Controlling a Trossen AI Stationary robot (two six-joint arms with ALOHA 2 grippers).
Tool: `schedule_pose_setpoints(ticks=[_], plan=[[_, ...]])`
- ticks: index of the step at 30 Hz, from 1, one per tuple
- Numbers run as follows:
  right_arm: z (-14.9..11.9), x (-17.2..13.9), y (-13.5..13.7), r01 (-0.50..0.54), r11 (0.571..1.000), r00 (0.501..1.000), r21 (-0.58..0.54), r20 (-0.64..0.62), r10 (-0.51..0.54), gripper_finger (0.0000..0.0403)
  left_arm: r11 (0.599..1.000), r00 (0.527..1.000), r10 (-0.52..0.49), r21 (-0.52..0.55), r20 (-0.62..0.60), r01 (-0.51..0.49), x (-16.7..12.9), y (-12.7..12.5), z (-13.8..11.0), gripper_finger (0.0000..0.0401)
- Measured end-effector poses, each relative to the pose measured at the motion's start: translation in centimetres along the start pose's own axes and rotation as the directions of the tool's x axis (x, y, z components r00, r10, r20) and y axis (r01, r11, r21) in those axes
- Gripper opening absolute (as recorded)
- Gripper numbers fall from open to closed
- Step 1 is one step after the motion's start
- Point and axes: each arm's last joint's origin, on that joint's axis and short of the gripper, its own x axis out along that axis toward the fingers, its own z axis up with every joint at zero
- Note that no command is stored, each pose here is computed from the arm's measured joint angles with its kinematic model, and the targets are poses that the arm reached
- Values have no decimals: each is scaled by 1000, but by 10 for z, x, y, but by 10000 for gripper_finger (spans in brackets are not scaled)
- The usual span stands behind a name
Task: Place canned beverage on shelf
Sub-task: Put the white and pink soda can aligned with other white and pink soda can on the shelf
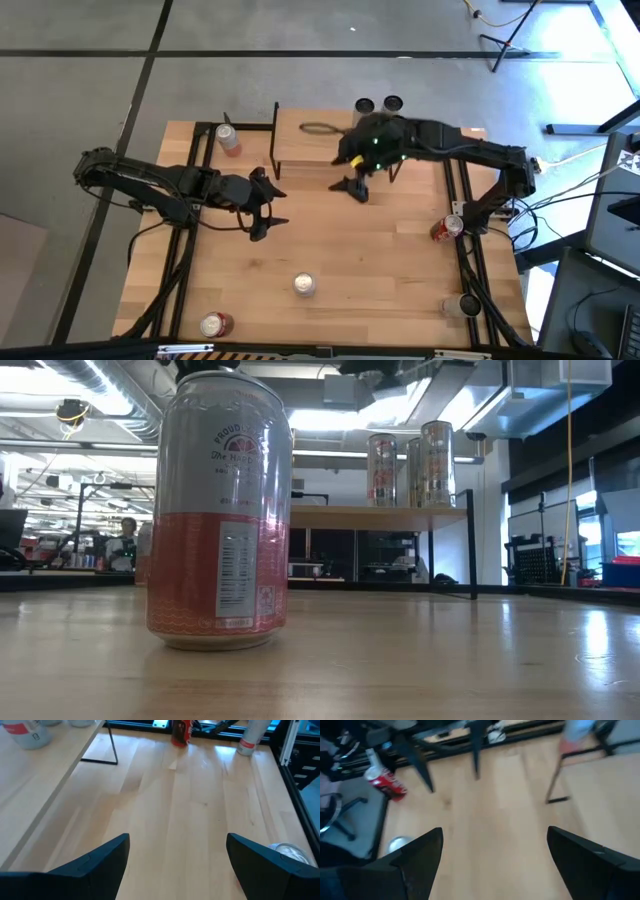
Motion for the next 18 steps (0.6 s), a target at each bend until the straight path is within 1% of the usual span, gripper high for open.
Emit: schedule_pose_setpoints(ticks=[4, 6, 9, 14, 18], plan=[[-11, 13, 22, -50, 999, 998, 17, -44, 50, 344, 1000, 1000, -7, -3, 6, 7, 0, -2, 0, 321], [-16, 20, 34, -75, 997, 996, 12, -43, 75, 344, 1000, 1000, -16, -21, 6, 16, -1, -4, 0, 321], [-26, 28, 52, -80, 997, 995, -16, -63, 79, 344, 998, 999, -38, -52, 1, 38, 0, -11, -2, 321], [-41, 33, 83, -103, 992, 991, -80, -95, 95, 344, 992, 995, -99, -83, -22, 97, 8, -33, -8, 321], [-60, 41, 106, -114, 987, 984, -112, -147, 97, 344, 983, 987, -131, -142, -89, 118, 21, -54, -19, 321]])
